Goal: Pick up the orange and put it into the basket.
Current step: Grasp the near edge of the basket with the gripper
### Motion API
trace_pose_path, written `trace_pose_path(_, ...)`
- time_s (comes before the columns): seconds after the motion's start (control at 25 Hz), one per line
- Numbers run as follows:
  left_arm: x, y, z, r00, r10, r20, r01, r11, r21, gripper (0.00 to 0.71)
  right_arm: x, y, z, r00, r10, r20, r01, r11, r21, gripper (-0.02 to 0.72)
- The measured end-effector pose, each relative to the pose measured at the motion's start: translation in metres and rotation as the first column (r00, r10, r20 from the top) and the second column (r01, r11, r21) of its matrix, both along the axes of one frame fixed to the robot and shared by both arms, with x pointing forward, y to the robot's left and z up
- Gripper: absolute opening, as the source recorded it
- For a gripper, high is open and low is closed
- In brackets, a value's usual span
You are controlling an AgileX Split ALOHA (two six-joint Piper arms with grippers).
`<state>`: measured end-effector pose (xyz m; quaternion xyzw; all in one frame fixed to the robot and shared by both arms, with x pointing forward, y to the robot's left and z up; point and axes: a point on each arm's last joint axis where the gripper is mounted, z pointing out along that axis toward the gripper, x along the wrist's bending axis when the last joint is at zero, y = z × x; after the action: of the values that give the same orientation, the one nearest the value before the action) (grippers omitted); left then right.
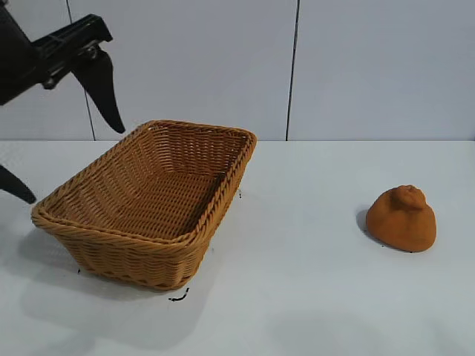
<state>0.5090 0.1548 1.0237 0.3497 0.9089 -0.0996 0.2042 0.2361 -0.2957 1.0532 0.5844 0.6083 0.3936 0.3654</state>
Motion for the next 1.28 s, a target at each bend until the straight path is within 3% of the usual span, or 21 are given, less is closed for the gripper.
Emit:
trace_pose_path(0.28,0.008,-0.008,-0.027,0.978,0.145,-0.15,-0.151,0.988,-0.03,0.661,0.0,0.0,0.0,1.0,0.0,0.0,0.0,1.0,0.0,0.661)
trace_pose_path(0.64,0.018,-0.001,-0.053,0.938,0.293,-0.187,-0.281,0.955,0.09,0.661,0.0,0.0,0.0,1.0,0.0,0.0,0.0,1.0,0.0,0.661)
trace_pose_path(1.28,0.031,-0.019,-0.111,0.936,0.294,-0.192,-0.267,0.951,0.153,0.661,0.0,0.0,0.0,1.0,0.0,0.0,0.0,1.0,0.0,0.661)
